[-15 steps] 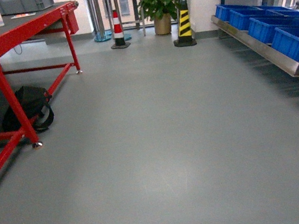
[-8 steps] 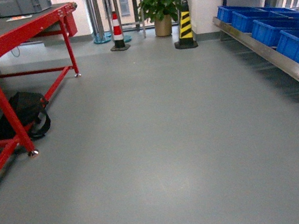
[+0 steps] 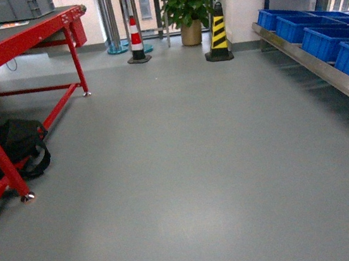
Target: Sort blue parts and orange caps into right shelf containers
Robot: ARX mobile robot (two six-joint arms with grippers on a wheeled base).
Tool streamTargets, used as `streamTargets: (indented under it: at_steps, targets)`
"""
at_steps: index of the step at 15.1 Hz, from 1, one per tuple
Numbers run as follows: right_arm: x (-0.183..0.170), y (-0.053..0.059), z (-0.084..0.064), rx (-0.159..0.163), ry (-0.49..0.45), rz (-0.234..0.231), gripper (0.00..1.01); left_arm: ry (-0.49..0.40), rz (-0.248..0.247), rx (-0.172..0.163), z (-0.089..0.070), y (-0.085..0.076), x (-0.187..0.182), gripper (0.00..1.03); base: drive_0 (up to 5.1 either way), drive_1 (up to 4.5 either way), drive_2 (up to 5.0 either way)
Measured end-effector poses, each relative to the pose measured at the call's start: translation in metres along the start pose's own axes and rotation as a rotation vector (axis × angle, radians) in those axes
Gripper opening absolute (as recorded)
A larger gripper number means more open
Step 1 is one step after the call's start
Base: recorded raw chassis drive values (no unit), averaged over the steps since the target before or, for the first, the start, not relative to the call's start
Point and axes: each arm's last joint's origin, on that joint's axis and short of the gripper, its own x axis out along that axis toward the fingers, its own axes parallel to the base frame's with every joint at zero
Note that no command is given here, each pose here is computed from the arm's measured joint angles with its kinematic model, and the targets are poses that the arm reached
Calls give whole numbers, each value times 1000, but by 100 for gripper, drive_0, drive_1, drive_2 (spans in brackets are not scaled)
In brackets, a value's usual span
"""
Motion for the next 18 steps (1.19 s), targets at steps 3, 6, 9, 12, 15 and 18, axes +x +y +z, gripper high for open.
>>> streamTargets:
  at_steps: [3,6,9,12,15,18]
  targets:
    - [0,0,0,0,0,0,43,1,0,0,0,0,0,46,8,431,-415]
    - [0,0,0,0,-1,0,43,-1,0,-1,0,0,0,46,5,428,-418]
    - [0,0,0,0,1,0,43,2,1,1,0,0,0,46,-6,418,-430]
    - [0,0,0,-1,-1,0,43,-2,0,-1,0,0,0,46,2,428,-424]
    - [0,0,0,0,0,0,43,2,0,1,0,0,0,46,7,434,-419]
    - [0,0,0,0,0,1,43,-1,1,-1,0,0,0,46,3,433,-426]
